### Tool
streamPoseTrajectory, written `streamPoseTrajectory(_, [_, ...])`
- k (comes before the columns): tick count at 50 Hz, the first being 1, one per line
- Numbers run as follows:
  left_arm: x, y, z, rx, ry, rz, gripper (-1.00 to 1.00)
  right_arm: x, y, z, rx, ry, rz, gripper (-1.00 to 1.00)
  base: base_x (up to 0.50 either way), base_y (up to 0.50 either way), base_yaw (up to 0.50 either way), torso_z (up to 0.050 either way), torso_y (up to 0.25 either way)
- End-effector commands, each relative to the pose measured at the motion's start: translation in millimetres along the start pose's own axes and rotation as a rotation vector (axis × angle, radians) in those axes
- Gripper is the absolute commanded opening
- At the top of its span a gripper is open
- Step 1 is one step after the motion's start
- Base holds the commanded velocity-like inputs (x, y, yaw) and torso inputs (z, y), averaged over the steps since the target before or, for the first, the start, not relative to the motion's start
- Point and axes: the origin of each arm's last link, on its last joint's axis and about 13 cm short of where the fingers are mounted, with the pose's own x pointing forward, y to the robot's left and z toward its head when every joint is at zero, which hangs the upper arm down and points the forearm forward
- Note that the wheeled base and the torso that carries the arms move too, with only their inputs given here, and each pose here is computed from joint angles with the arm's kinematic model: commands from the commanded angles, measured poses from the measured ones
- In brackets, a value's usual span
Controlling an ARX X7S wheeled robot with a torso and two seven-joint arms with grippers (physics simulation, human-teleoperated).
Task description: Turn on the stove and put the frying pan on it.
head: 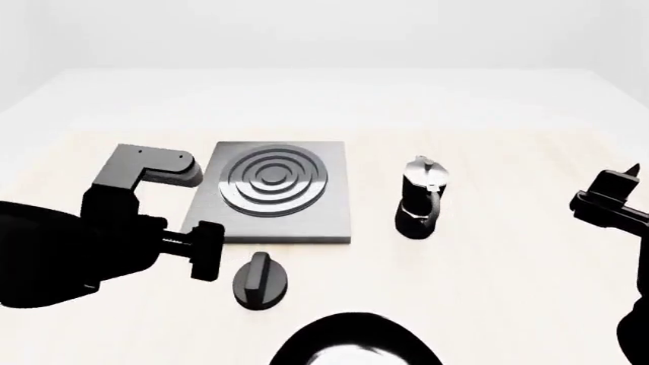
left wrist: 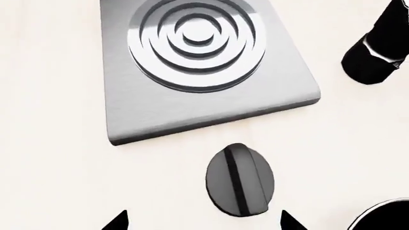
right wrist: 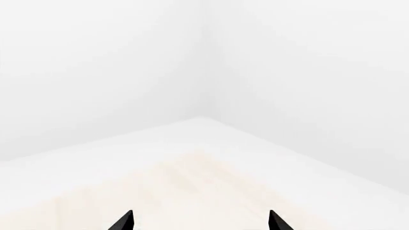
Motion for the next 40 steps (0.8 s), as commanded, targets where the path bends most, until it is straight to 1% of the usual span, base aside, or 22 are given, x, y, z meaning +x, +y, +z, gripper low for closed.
streamPoseTrajectory(1, [8.4, 8.0, -1.2, -0.051, 0.118, 0.062, 1.00, 1.1, 0.2, -4.2, -0.004, 0.011, -0.002, 1.00, 0.00, 0.00, 0.00, 0.000, 0.000])
streamPoseTrajectory(5, [7.4, 8.6, -1.5, -0.068, 0.124, 0.075, 1.00, 1.4, 0.3, -5.5, -0.004, 0.014, -0.001, 1.00, 0.00, 0.00, 0.00, 0.000, 0.000])
streamPoseTrajectory(8, [5.2, 12.2, -1.8, -0.088, 0.129, 0.108, 1.00, 1.6, 0.6, -5.9, -0.005, 0.016, 0.000, 1.00, 0.00, 0.00, 0.00, 0.000, 0.000])
streamPoseTrajectory(12, [4.6, 13.4, -0.6, -0.099, 0.125, 0.108, 1.00, 2.1, 1.1, -5.8, -0.003, 0.015, 0.003, 1.00, 0.00, 0.00, 0.00, 0.000, 0.000])
streamPoseTrajectory(20, [8.6, 14.6, 5.8, -0.097, 0.118, 0.099, 1.00, 2.8, 1.9, -6.1, -0.005, 0.018, 0.006, 1.00, 0.00, 0.00, 0.00, 0.000, 0.000])
streamPoseTrajectory(27, [11.9, 20.4, 11.9, -0.114, 0.119, 0.128, 1.00, 2.2, 2.7, -8.1, -0.005, 0.021, 0.011, 1.00, 0.00, 0.00, 0.00, 0.000, 0.000])
streamPoseTrajectory(31, [14.0, 21.0, 13.3, -0.115, 0.120, 0.126, 1.00, 2.4, 3.5, -10.4, -0.008, 0.026, 0.013, 1.00, 0.00, 0.00, 0.00, 0.000, 0.000])
streamPoseTrajectory(40, [27.3, 22.4, 13.4, -0.102, 0.142, 0.139, 1.00, 2.4, 2.7, -11.8, -0.008, 0.029, 0.014, 1.00, 0.00, 0.00, 0.00, 0.000, 0.000])
